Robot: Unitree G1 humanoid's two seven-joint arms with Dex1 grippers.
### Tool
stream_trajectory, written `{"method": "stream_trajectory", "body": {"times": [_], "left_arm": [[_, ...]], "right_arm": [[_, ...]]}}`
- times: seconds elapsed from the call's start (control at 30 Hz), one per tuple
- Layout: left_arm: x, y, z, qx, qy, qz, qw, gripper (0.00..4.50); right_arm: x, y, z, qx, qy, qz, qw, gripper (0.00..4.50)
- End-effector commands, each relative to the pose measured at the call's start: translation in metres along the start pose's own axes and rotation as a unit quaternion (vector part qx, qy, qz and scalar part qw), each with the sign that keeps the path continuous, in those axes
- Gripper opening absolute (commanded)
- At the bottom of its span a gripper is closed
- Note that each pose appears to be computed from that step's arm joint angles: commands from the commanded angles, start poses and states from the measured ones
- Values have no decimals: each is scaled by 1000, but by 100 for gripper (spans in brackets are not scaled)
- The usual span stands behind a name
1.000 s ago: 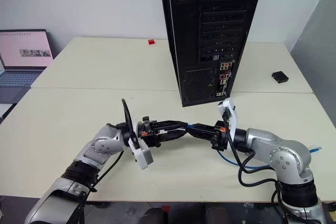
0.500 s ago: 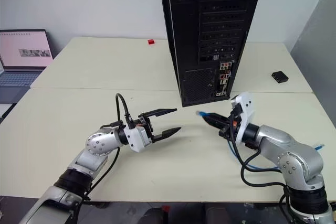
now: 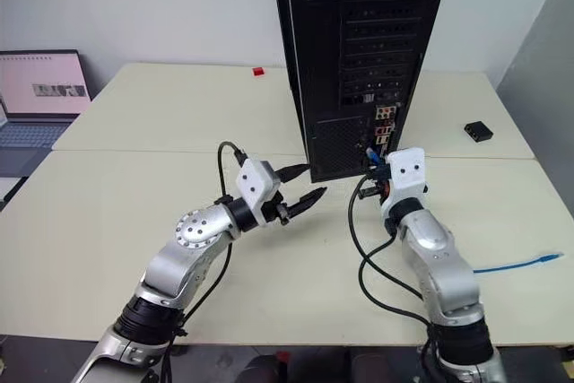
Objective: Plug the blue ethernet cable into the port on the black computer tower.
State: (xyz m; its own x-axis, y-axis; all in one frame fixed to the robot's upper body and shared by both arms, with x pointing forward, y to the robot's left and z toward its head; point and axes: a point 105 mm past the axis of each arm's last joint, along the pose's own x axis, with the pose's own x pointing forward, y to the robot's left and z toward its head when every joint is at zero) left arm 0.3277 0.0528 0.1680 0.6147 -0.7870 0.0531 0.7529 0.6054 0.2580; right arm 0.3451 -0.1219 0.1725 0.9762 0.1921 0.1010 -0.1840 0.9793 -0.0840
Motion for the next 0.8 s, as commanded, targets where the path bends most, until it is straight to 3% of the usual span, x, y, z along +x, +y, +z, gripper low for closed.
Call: {"method": "stream_trajectory", "body": {"times": [0.03,0.3,0.8], "left_arm": [[2,-3,28,6,-30,-6,1000,288],[4,-11,27,47,-24,-4,999,288],[7,-15,24,57,-16,-13,998,288]], "right_arm": [[6,-12,22,-4,-45,-49,998,1],[19,-20,25,5,-51,-81,995,1],[31,-9,26,18,-52,-47,997,0]]}}
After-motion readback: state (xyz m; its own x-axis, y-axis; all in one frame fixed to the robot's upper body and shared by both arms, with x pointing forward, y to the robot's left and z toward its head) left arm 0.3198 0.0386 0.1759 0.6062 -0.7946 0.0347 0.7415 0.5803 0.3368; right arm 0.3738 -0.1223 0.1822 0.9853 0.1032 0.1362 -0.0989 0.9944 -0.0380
